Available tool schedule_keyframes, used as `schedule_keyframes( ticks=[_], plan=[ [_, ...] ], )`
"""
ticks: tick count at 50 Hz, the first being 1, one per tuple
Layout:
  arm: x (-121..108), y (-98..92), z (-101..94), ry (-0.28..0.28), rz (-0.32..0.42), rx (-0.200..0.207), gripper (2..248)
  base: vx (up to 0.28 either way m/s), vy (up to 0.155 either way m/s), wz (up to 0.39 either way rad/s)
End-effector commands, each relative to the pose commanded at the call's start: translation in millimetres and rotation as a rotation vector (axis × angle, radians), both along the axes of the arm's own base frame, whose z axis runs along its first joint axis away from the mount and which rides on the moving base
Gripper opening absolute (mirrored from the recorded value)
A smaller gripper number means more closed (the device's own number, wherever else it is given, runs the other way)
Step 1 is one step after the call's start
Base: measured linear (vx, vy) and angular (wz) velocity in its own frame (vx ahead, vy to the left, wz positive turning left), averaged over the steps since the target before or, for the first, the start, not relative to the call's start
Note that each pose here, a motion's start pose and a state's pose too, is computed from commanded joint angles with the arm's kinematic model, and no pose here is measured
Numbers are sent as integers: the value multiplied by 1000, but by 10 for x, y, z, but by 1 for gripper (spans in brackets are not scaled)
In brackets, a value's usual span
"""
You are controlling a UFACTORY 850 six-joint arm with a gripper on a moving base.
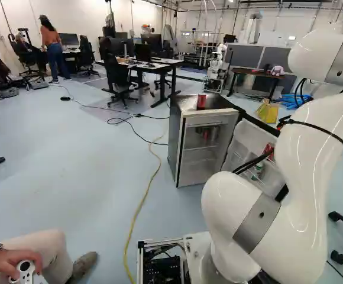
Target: Grab a drink from the fridge
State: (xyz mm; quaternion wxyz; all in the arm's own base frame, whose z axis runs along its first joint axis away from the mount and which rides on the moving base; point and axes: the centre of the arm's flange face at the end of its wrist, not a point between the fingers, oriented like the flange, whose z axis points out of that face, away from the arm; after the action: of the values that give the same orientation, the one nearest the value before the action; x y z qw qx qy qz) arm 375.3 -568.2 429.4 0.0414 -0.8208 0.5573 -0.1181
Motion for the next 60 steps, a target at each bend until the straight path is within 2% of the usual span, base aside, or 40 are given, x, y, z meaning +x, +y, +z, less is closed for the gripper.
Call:
schedule_keyframes(
  ticks=[60],
  plan=[
    [9,502,-4,47,53,90,247,0,0,0]
  ],
)
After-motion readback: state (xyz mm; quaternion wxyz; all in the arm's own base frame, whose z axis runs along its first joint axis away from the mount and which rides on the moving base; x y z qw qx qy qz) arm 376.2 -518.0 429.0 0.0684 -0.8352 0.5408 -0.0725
